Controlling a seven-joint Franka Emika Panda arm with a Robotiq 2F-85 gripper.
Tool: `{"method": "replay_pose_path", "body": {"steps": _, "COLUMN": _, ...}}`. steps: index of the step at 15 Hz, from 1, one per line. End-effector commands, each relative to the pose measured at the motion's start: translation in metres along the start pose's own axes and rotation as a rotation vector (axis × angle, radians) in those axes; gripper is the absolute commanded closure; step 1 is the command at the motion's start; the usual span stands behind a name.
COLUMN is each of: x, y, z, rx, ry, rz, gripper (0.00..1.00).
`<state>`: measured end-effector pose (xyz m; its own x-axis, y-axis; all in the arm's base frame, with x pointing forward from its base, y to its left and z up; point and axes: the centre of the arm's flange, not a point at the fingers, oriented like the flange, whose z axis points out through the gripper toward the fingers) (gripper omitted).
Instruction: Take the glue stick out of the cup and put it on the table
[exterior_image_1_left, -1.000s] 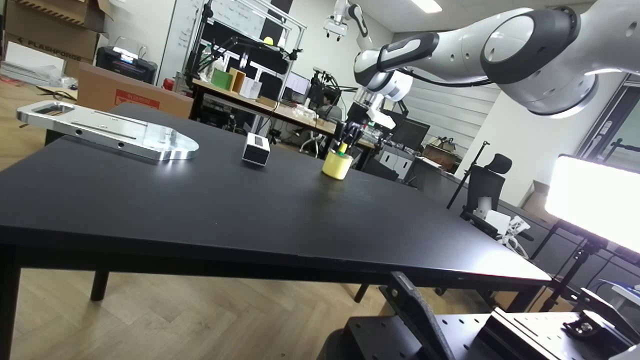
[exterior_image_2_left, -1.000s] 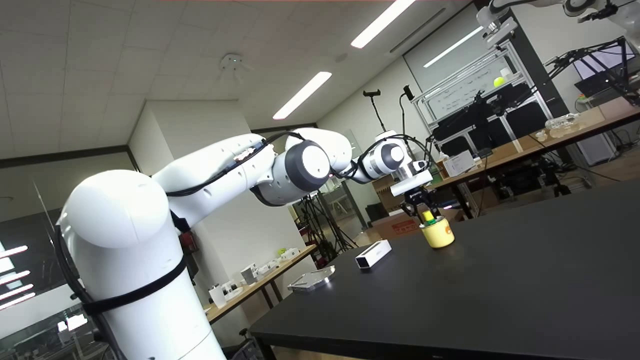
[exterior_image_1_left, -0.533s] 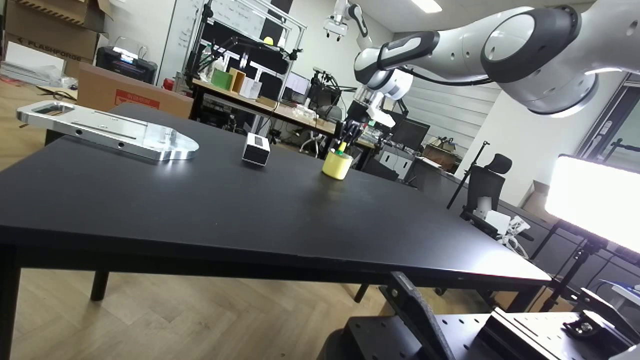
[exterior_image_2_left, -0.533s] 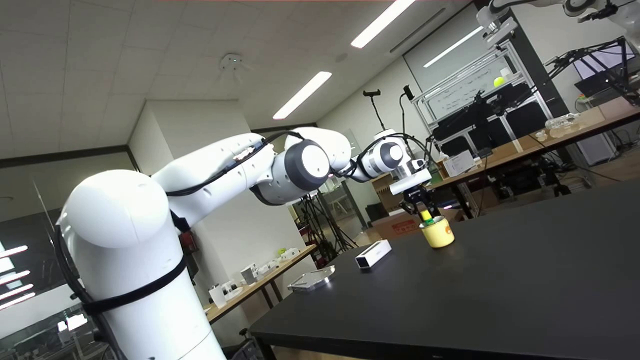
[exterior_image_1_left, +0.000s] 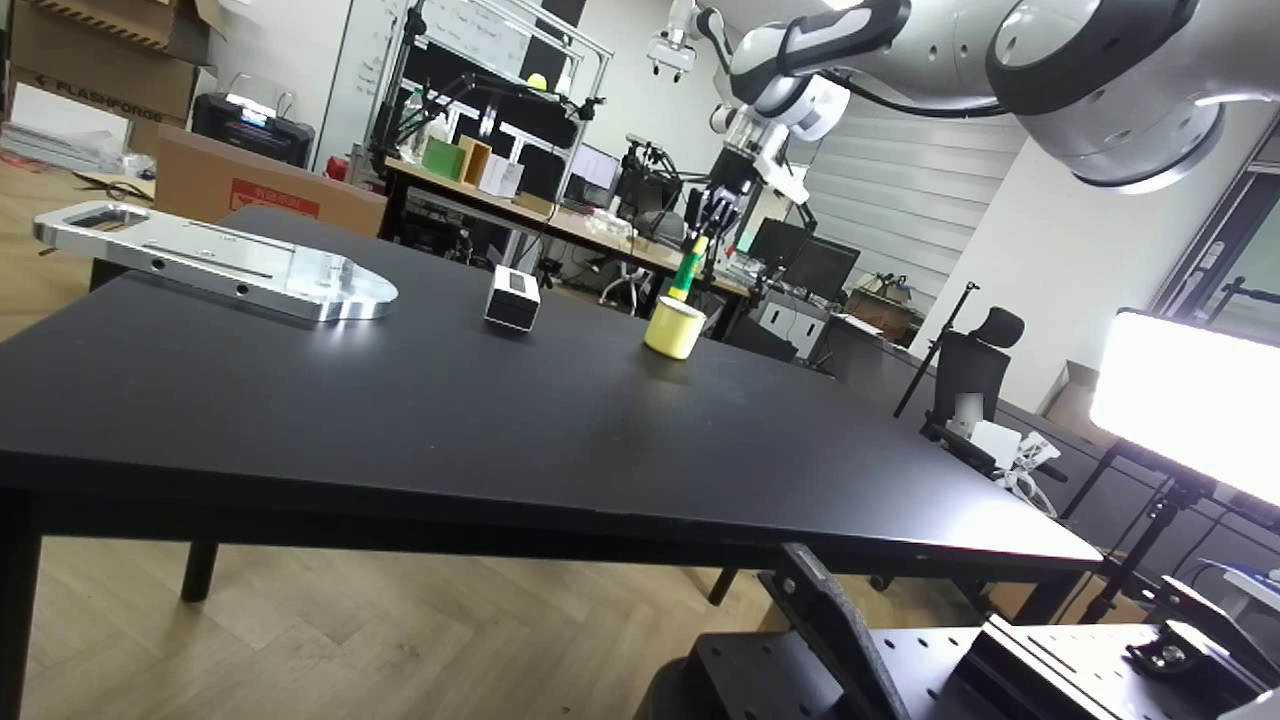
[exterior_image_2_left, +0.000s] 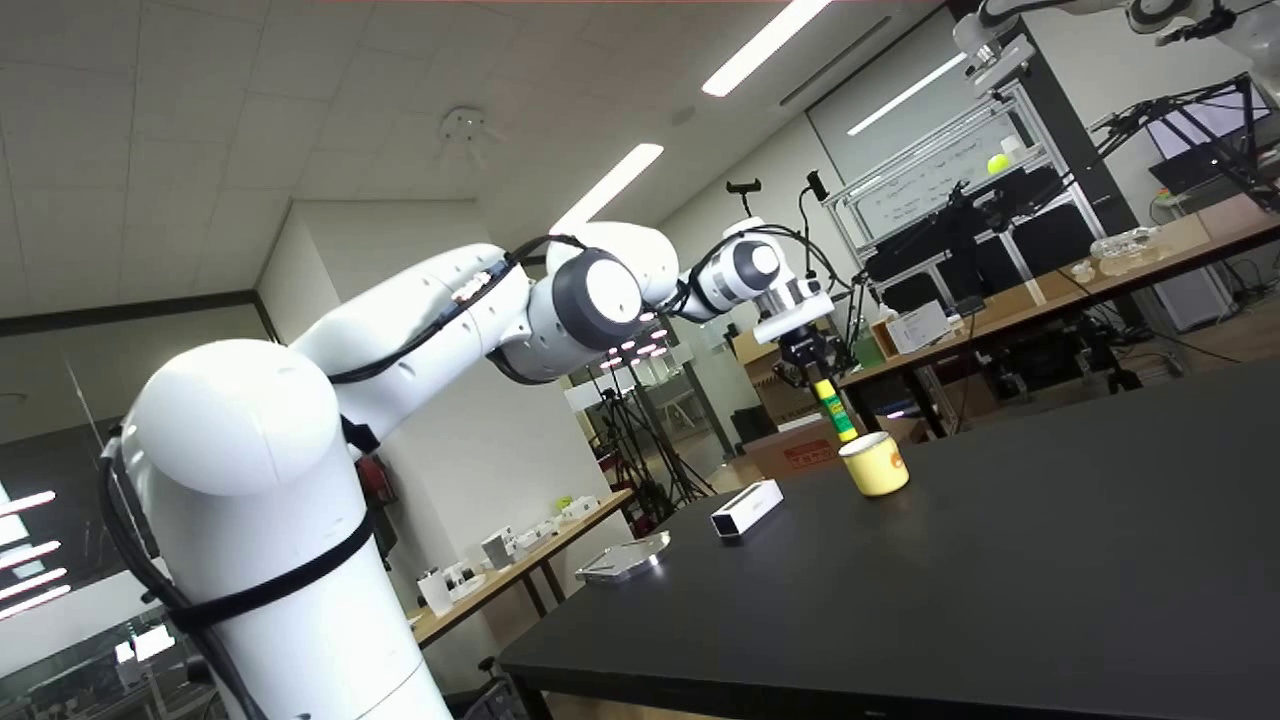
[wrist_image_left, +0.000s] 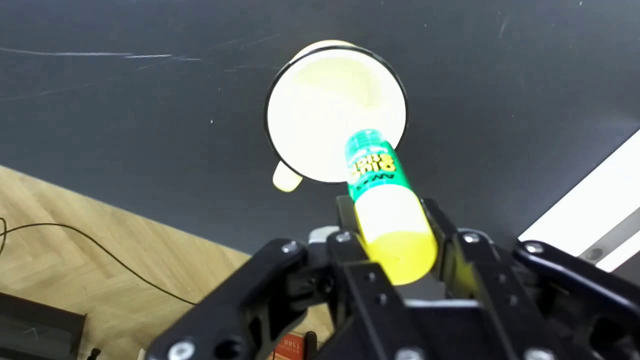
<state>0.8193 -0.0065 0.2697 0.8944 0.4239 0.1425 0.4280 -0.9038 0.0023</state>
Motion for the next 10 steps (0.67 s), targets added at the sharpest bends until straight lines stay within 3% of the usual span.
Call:
{"method": "replay_pose_path", "body": {"steps": 1, "x": -0.037, "y": -0.024, "z": -0.045, "rx": -0.028, "ry": 0.000, "rz": -0.025, "gripper": 0.91}}
{"method": "replay_pose_path", "body": {"steps": 4, "x": -0.056, "y": -0.036, "z": -0.060, "rx": -0.041, "ry": 0.016, "rz": -0.035, "gripper": 0.91}}
{"method": "replay_pose_path", "body": {"steps": 10, "x": -0.060, "y": -0.039, "z": -0.058, "rx": -0.011, "ry": -0.028, "rz": -0.064, "gripper": 0.91}}
